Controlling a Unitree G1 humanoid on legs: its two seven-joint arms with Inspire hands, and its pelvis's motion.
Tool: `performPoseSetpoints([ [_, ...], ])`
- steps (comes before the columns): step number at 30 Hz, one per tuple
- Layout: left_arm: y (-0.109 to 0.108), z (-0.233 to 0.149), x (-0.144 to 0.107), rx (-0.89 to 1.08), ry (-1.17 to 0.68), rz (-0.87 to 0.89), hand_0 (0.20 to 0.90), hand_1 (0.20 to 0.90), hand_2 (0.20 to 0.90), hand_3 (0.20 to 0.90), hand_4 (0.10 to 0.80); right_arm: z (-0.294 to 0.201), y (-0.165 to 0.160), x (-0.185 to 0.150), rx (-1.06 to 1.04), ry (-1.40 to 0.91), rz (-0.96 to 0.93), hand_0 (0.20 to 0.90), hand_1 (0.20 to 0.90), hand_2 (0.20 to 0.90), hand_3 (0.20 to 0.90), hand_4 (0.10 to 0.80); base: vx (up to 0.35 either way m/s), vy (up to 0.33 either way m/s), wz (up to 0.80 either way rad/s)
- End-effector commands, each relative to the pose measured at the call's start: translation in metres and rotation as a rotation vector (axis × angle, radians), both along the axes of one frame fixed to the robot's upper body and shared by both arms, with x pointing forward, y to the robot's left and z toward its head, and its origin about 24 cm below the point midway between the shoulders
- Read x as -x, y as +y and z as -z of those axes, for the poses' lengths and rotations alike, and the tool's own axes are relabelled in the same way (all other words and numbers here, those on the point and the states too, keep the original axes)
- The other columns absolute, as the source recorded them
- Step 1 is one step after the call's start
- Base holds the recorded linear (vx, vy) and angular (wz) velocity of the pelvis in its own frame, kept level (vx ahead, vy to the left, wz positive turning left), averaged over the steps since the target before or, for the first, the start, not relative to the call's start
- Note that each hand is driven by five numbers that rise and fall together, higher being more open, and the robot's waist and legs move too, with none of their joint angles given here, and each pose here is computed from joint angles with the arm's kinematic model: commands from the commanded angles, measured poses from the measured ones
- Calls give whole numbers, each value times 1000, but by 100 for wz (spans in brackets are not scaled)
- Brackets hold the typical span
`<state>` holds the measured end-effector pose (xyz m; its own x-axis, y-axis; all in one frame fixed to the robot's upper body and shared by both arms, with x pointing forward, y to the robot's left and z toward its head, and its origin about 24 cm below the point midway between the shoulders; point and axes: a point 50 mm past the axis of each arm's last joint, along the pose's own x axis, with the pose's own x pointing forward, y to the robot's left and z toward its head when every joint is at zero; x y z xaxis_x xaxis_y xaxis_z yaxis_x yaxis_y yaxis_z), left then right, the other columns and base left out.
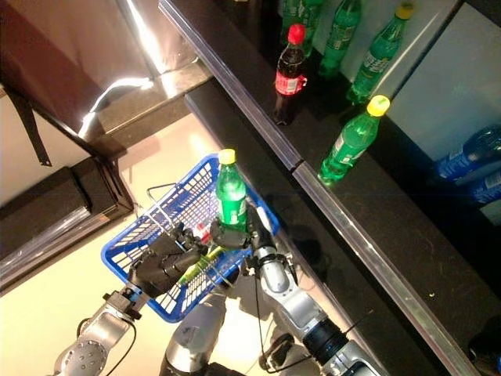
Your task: Pick up the drink and place into the basket.
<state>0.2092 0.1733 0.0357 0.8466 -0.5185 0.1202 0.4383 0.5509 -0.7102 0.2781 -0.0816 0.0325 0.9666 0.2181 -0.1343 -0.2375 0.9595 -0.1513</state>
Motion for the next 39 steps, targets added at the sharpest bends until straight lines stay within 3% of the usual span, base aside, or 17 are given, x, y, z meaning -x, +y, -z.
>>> performPoseSetpoints([
  [1,-43,-130,13,267,-823,356,300,300,300,200,100,-41,47,-8,-102,-213,-121,300,300,300,200,100,-21,-28,4],
  [13,-43,-130,12,276,-825,402,300,300,300,200,100,9,50,-6,10,10,-153,300,300,300,200,100,0,-1,0],
  [18,-44,-131,10,276,-808,415,300,300,300,200,100,39,55,7,-49,253,-247,300,300,300,200,100,1,-8,0],
  [24,-47,-129,11,260,-802,455,300,300,300,200,100,67,64,28,-271,534,-362,300,300,300,200,100,12,-53,6],
  [27,-47,-129,11,260,-802,456,300,300,300,200,100,67,64,28,-283,542,-358,300,300,300,200,100,3,-5,7],
  [30,-46,-128,12,272,-796,471,300,300,300,200,100,89,57,37,-583,767,-255,300,300,300,200,100,11,-1,0],
  [34,-47,-129,11,271,-797,473,300,300,300,200,100,89,57,36,-586,766,-256,300,300,300,200,100,0,0,0],
  [35,-47,-131,13,275,-797,496,300,300,300,200,100,102,48,40,-731,889,-194,300,300,300,200,100,0,0,0],
  [39,-47,-132,14,272,-795,506,300,300,300,200,100,97,52,33,-790,881,-167,300,300,300,200,100,26,2,1],
])
